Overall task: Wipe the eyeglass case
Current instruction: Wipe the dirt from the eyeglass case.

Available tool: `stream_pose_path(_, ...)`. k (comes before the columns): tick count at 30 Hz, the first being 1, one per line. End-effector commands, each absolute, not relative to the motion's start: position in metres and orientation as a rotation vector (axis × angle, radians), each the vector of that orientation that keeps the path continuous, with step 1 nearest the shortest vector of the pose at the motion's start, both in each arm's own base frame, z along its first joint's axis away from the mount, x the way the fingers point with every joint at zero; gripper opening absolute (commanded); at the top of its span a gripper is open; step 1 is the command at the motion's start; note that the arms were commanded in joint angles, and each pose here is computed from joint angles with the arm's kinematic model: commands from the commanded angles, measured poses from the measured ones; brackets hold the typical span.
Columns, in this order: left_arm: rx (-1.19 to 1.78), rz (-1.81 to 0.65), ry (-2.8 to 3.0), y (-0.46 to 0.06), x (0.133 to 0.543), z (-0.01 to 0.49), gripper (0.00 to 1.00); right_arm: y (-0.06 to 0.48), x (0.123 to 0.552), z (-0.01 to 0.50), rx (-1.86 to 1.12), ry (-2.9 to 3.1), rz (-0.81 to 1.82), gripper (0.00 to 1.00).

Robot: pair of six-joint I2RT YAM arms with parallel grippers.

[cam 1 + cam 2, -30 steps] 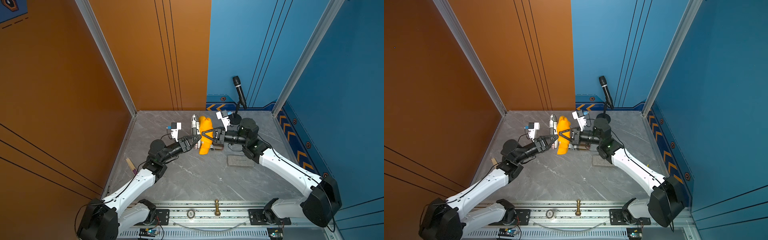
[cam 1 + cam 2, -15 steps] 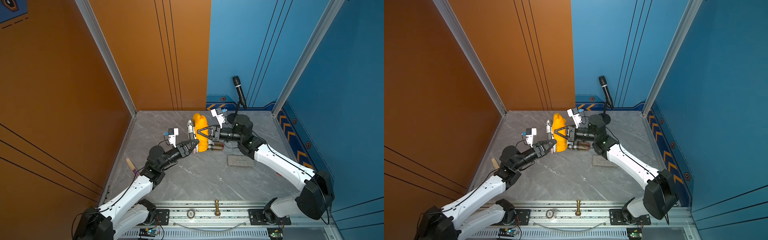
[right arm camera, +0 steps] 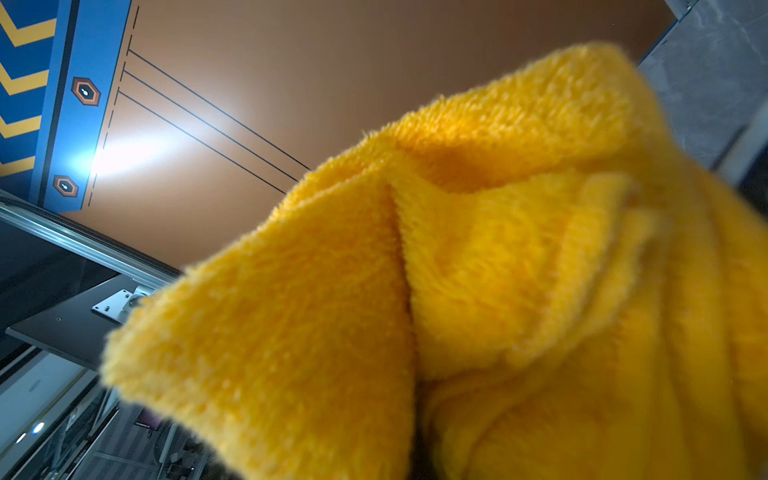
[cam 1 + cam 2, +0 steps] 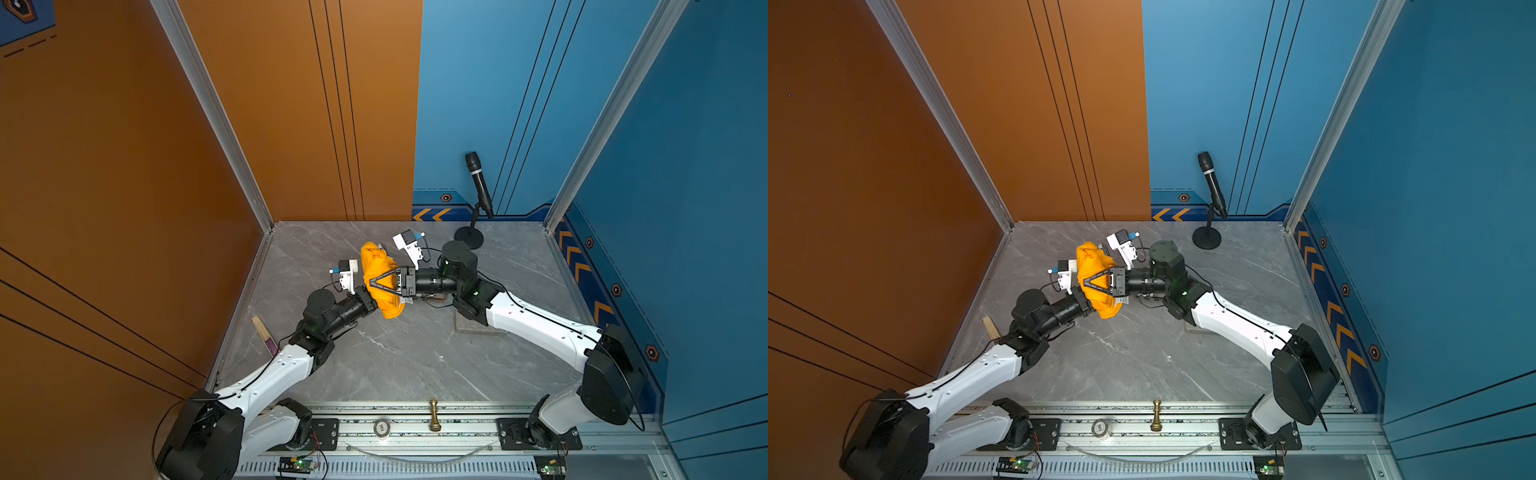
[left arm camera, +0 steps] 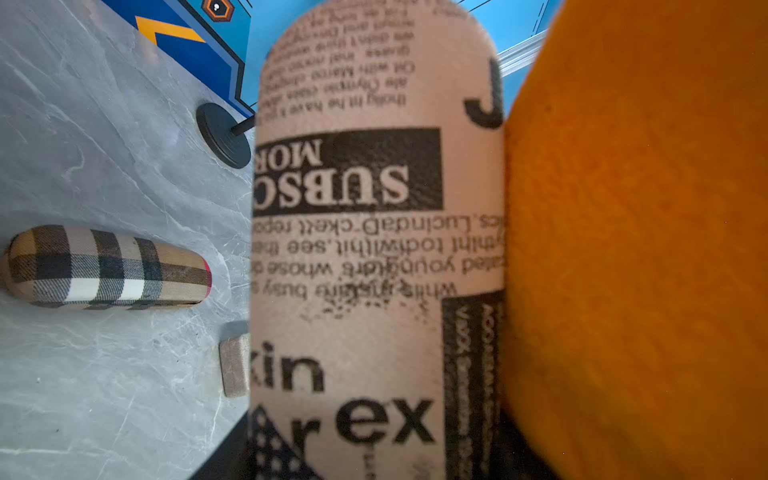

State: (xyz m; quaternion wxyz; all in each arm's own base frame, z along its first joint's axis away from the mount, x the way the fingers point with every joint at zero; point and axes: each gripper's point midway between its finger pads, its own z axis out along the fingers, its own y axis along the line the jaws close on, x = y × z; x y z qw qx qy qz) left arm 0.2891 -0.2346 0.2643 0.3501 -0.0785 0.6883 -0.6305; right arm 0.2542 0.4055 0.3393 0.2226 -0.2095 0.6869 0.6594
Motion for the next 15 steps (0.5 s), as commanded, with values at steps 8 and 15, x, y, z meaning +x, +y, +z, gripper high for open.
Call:
stream_pose_path(8,-0.058,-1.691,1.711,-0.238,0.267,0.284,0.33,0.377,0.29,0.356,-0.572,1.9,1.715,0.0)
stream_pose_path(15,-0.028,-1.705,1.734,-0.24,0.257,0.289,0.34,0.327,0.316,0.371,-0.483,1.85,1.581,0.0)
